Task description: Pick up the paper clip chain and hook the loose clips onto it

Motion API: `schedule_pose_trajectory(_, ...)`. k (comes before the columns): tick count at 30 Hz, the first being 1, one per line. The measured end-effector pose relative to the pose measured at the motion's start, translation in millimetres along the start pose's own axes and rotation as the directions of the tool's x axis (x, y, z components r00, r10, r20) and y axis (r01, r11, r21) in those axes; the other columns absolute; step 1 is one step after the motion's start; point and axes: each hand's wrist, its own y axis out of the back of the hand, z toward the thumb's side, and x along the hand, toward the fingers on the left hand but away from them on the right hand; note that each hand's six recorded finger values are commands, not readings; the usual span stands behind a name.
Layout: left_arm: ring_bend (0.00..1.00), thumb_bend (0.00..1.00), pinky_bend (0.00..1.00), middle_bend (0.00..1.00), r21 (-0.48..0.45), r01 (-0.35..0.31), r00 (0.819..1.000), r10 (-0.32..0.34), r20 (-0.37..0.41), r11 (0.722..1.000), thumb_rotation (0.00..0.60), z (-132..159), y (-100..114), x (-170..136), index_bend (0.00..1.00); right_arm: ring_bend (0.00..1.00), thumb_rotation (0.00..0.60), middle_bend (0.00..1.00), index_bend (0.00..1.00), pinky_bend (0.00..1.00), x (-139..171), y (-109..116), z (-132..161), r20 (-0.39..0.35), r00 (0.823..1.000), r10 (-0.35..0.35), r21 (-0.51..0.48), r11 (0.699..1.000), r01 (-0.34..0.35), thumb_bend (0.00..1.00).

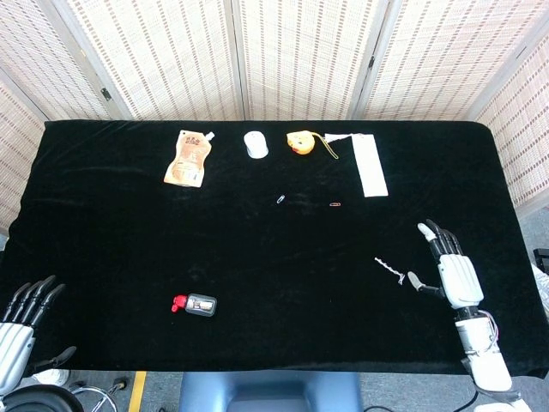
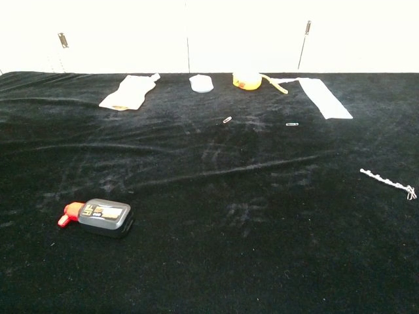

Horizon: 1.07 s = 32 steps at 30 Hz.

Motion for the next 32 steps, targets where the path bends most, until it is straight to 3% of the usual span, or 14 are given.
schedule_pose_trajectory(6, 0.00, 0.12, 0.00, 0.00, 0.008, 0.003, 1.000, -0.003, 0.003, 1.000, 0.600, 1.7, -2.0, 0.2, 0.00, 0.00, 0.600, 0.00, 0.00, 0.00, 19.7, 22.4, 8.6, -0.021, 1.000, 0.007, 0.060, 0.998, -0.006, 0.33)
schedule_pose_trajectory(10, 0.00, 0.12, 0.00, 0.00, 0.017, 0.005, 1.000, -0.005, 0.008, 1.000, 0.600, 4.0, -3.8, 0.7, 0.00, 0.00, 0.600, 0.00, 0.00, 0.00, 41.4, 34.9, 10.7, 0.001, 1.000, 0.030, 0.190, 0.981, -0.030, 0.33)
schedule_pose_trajectory(13, 0.00, 0.12, 0.00, 0.00, 0.026, 0.009, 1.000, -0.009, 0.017, 1.000, 0.600, 6.9, -5.9, 0.0, 0.00, 0.00, 0.600, 0.00, 0.01, 0.00, 62.7, 42.2, 10.5, 0.038, 0.999, 0.019, 0.324, 0.946, -0.030, 0.32)
schedule_pose_trajectory(17, 0.00, 0.12, 0.00, 0.00, 0.044, 0.019, 0.999, -0.020, 0.027, 0.999, 0.600, 11.3, -10.8, -1.2, 0.00, 0.00, 0.600, 0.00, 0.05, 0.00, 101.6, 50.7, 7.2, 0.096, 0.994, -0.046, 0.494, 0.869, -0.008, 0.33)
schedule_pose_trajectory(20, 0.00, 0.12, 0.00, 0.00, 0.058, 0.023, 0.999, -0.025, 0.036, 0.998, 0.600, 15.8, -14.5, -1.7, 0.00, 0.00, 0.600, 0.00, 0.07, 0.00, 130.3, 53.4, 6.0, 0.123, 0.988, -0.093, 0.542, 0.840, 0.012, 0.32)
schedule_pose_trajectory(27, 0.00, 0.12, 0.00, 0.00, 0.077, 0.037, 0.998, -0.041, 0.056, 0.996, 0.600, 25.6, -23.5, -3.0, 0.00, 0.00, 0.600, 0.00, 0.02, 0.00, 147.2, 54.3, 13.8, 0.073, 0.990, -0.123, 0.513, 0.856, 0.069, 0.32)
schedule_pose_trajectory(32, 0.00, 0.12, 0.00, 0.00, 0.075, 0.035, 0.998, -0.039, 0.054, 0.997, 0.600, 26.2, -23.8, -5.8, 0.00, 0.00, 0.600, 0.00, 0.02, 0.00, 147.1, 49.7, 14.5, 0.058, 0.994, -0.090, 0.487, 0.872, 0.050, 0.32)
